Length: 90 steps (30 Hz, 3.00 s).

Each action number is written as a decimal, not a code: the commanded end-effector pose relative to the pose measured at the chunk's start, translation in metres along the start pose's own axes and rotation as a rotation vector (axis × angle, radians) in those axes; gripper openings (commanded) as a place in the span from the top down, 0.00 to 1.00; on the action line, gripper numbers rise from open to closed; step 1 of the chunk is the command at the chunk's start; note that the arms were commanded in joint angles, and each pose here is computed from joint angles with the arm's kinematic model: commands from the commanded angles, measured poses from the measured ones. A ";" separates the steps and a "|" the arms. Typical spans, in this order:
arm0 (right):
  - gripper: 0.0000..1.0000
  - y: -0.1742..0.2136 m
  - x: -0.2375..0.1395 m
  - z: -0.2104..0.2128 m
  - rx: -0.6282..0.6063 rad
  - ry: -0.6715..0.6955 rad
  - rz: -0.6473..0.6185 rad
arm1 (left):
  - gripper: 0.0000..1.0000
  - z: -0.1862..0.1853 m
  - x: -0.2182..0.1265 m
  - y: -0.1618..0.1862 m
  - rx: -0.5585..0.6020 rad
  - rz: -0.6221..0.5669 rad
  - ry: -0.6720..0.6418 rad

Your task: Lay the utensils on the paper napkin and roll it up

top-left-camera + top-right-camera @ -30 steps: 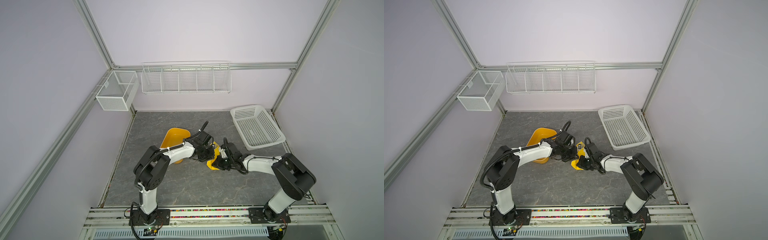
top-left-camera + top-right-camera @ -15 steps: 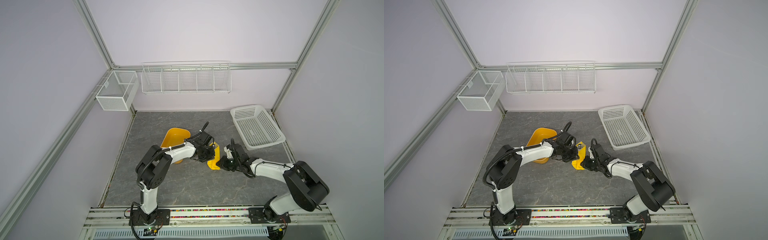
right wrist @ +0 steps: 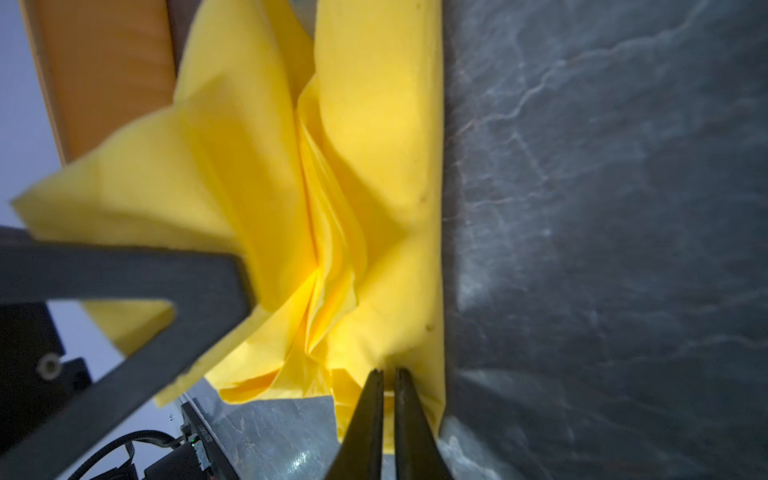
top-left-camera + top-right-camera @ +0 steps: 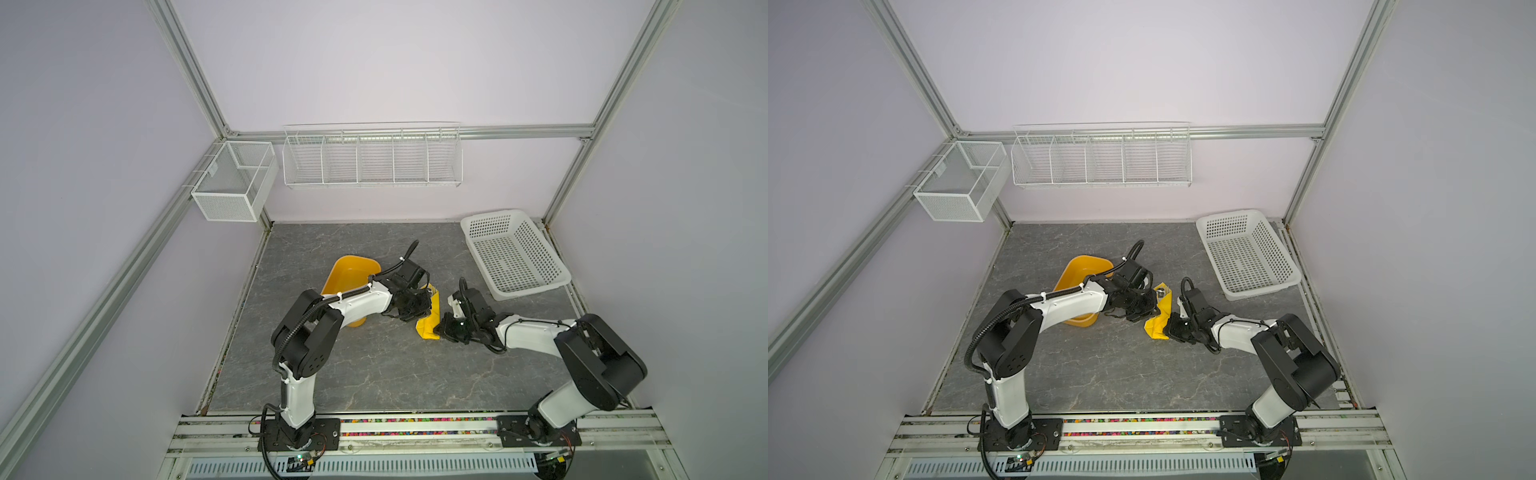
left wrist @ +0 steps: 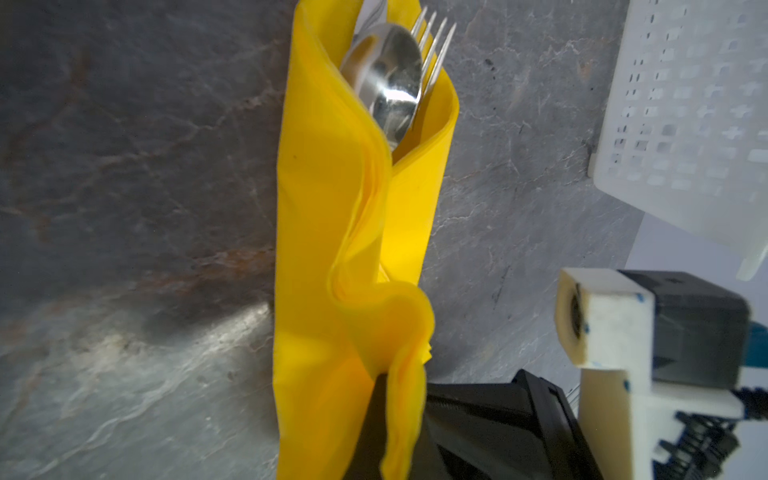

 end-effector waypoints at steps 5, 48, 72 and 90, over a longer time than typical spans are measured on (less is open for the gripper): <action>0.88 0.004 0.002 -0.009 0.011 0.021 0.007 | 0.94 -0.016 0.005 -0.001 -0.053 0.025 0.020; 0.30 0.006 -0.016 0.026 -0.040 -0.150 -0.039 | 0.72 -0.016 0.038 0.000 -0.131 0.076 0.078; 0.38 -0.004 -0.005 0.011 0.015 0.033 -0.120 | 0.65 -0.022 0.039 0.003 -0.169 0.095 0.143; 0.67 0.003 -0.006 -0.004 0.073 0.075 -0.127 | 0.64 -0.028 0.035 0.000 -0.143 0.084 0.165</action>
Point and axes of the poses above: each gripper's point midway between its finger pads, its own x axis out along the fingers, its own z axis along the line the jaws close on, y = z × x, the point moved 3 cm from there along -x, back along the fingers, and after that the axes turned 6 degrees about x, right-handed, at the moved point
